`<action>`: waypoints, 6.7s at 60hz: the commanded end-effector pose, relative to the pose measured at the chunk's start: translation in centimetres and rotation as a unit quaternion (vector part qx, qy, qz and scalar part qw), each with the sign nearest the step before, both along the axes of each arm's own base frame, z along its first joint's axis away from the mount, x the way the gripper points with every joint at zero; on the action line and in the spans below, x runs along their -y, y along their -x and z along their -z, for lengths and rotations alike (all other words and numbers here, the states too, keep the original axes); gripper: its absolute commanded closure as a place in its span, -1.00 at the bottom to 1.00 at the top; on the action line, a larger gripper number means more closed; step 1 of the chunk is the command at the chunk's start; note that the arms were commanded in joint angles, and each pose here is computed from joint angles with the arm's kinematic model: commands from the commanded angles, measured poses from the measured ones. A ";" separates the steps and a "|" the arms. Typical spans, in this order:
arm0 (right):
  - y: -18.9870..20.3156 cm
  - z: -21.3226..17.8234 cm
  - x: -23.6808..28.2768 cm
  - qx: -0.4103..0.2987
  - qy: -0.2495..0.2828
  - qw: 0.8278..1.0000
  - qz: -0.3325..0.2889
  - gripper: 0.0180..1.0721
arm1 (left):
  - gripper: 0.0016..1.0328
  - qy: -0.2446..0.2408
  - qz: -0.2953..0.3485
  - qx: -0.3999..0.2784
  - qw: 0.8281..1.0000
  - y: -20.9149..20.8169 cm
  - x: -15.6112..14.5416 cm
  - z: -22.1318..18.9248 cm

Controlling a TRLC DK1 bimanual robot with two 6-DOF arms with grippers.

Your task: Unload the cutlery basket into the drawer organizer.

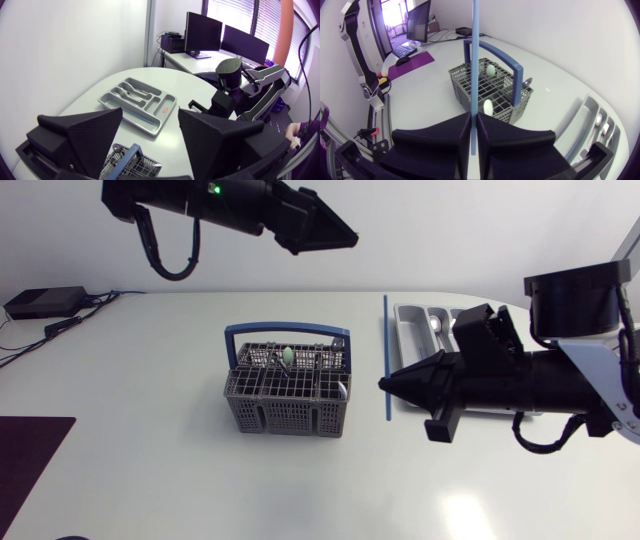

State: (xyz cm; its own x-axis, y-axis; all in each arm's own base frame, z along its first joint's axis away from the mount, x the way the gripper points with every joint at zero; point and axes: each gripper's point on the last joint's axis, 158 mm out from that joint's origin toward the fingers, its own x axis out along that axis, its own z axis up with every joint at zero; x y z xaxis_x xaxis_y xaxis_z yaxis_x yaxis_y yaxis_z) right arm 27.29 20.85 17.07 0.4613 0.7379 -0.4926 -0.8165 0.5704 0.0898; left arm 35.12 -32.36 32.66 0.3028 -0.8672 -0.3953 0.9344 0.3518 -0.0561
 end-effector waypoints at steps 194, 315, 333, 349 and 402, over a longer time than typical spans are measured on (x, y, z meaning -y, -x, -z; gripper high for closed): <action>-11.7 11.8 15.8 -0.182 0.119 0.901 0.376 -0.82 | 0.55 -0.505 0.279 0.456 0.678 2.7 0.7 24.7; -6.6 1.3 10.5 0.021 0.086 0.956 0.279 -0.85 | 0.62 -0.409 0.120 0.491 0.760 5.0 -0.2 10.7; -3.3 -2.1 9.8 0.181 0.072 0.953 0.230 -0.85 | 0.62 -0.335 0.008 0.316 0.888 2.7 4.3 10.1; -1.6 -4.2 8.6 0.292 0.086 0.927 0.220 -0.75 | 0.61 -0.249 -0.052 0.140 0.957 1.7 7.0 9.1; -2.6 -2.1 6.7 0.366 0.154 0.898 0.187 -0.29 | 0.62 -0.238 -0.077 -0.073 0.966 3.8 8.7 11.1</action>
